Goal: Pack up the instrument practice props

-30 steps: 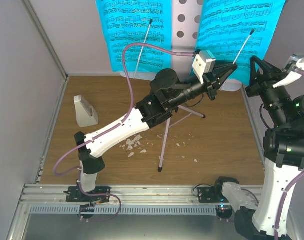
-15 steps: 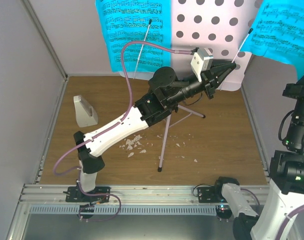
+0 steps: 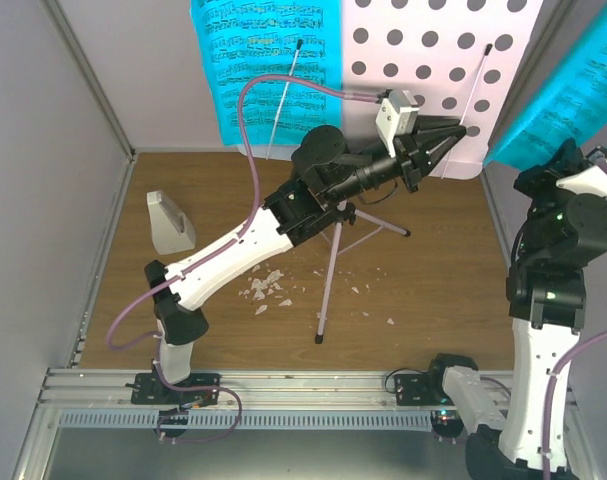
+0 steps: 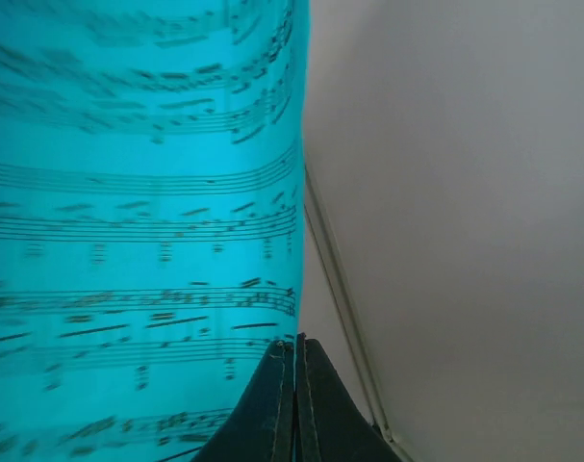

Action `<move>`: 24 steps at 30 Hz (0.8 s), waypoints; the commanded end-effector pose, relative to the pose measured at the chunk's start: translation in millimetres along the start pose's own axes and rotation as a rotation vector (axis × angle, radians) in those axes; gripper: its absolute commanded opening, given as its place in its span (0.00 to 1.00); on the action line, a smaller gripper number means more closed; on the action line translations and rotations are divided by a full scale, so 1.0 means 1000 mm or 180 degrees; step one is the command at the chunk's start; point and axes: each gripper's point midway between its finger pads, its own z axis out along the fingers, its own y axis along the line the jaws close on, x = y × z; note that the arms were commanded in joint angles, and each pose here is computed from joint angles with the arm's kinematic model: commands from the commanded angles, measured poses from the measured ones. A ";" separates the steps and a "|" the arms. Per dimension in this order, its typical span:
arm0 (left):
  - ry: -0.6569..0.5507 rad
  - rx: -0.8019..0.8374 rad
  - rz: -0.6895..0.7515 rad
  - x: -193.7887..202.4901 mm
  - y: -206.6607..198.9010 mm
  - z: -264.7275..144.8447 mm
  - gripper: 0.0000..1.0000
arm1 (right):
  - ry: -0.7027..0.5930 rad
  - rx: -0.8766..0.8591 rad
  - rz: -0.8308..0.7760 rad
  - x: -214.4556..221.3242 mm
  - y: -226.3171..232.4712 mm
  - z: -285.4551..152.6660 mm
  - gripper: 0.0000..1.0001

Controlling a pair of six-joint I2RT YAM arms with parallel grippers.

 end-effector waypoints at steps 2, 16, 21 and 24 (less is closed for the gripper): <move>-0.0043 -0.0101 -0.0023 -0.014 0.014 -0.010 0.16 | -0.0120 0.0040 0.0195 -0.002 -0.005 -0.004 0.00; 0.0227 -0.0028 0.0273 -0.038 -0.013 -0.089 0.99 | 0.0790 0.0146 0.0143 0.145 -0.045 0.004 0.01; 0.0378 -0.0130 0.0260 -0.034 -0.023 -0.149 0.99 | 0.1126 -0.0154 0.0451 0.197 -0.042 -0.012 0.00; 0.0652 -0.0250 0.0267 -0.013 -0.023 -0.184 0.99 | 0.1329 -0.0362 0.0649 0.215 -0.033 -0.023 0.01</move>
